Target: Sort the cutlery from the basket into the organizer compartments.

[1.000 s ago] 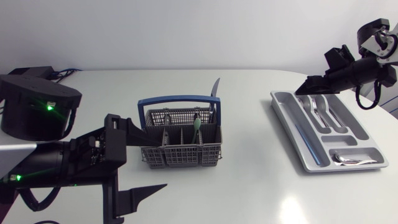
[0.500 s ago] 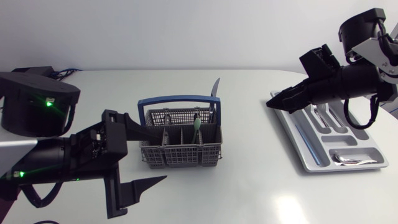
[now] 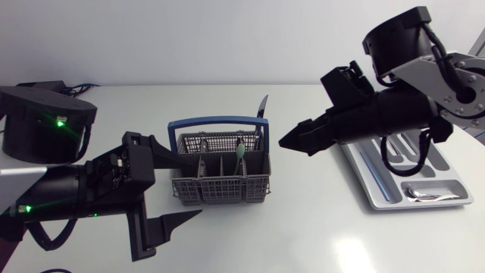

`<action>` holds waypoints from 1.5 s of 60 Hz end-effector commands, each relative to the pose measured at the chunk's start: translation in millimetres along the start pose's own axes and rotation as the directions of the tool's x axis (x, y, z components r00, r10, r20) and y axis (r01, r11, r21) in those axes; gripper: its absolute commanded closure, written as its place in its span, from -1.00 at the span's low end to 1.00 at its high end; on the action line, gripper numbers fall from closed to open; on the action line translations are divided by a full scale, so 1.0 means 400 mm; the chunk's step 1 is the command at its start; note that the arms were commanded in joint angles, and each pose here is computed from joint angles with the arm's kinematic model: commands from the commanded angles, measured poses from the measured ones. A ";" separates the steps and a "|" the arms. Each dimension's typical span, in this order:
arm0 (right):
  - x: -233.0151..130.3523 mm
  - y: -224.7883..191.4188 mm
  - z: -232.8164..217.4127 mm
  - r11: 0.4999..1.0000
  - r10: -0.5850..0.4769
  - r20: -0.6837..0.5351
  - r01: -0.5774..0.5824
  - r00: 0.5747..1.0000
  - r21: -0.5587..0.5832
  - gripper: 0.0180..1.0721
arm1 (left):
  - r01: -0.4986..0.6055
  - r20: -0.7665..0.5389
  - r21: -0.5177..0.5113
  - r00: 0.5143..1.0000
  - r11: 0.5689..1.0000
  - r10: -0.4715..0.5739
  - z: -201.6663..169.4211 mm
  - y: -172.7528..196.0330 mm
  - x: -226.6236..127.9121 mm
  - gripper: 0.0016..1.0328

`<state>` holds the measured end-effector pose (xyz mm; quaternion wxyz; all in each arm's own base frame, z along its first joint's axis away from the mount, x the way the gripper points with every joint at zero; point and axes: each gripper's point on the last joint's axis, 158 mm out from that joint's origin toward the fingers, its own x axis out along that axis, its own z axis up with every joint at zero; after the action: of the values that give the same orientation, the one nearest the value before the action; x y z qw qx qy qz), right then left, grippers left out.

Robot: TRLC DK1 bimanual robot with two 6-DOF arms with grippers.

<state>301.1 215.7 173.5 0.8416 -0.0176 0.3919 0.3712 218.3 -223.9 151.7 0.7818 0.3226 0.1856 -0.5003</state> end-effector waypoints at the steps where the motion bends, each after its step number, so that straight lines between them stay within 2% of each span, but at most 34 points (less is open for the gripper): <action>1: 0.038 0.035 -0.021 0.999 0.008 -0.018 -0.007 1.000 0.043 -0.17 | -0.022 0.012 -0.017 1.000 1.000 0.022 0.013 0.016 -0.009 -0.88; 5: 0.059 0.054 -0.026 0.999 -0.021 -0.025 0.021 0.999 0.031 -0.17 | -0.022 0.009 -0.019 1.000 1.000 0.023 0.009 0.016 -0.008 -0.88; 10: 0.073 0.044 -0.024 0.996 -0.052 -0.019 0.054 0.998 0.074 -0.17 | -0.025 0.006 -0.021 1.000 0.999 0.025 0.005 0.018 -0.009 -0.88; 15: 0.093 0.042 -0.030 0.993 -0.052 -0.032 0.055 0.998 0.106 -0.17 | -0.034 0.006 -0.025 0.999 0.999 0.034 0.004 0.026 -0.010 -0.88; 26: 0.139 0.070 -0.028 0.995 -0.037 -0.045 0.042 0.998 0.095 -0.17 | -0.065 -0.005 -0.047 0.998 0.997 0.065 -0.016 0.058 0.004 -0.88; 49: 0.257 0.048 -0.032 0.989 -0.060 -0.046 0.065 0.997 0.130 -0.14 | -0.051 -0.022 -0.107 0.999 0.993 0.049 -0.066 0.081 0.052 -0.88; 63: 0.306 0.028 -0.023 0.982 -0.118 -0.017 0.119 0.993 0.144 0.04 | -0.047 -0.009 -0.140 0.999 0.989 0.046 -0.081 0.107 0.068 -0.88; 76: 0.327 0.024 -0.012 0.979 -0.155 0.015 0.151 0.988 0.133 0.05 | -0.027 -0.005 -0.173 1.000 0.985 0.026 -0.093 0.110 0.092 -0.88; 90: 0.348 -0.006 -0.006 0.969 -0.218 0.032 0.212 0.975 0.130 0.16 | -0.006 -0.005 -0.232 1.000 0.973 0.005 -0.106 0.120 0.107 -0.88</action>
<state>354.3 294.2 78.6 0.8803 -0.0096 0.3941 0.2638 278.7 -211.4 117.4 0.8126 0.2486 0.2283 -0.4751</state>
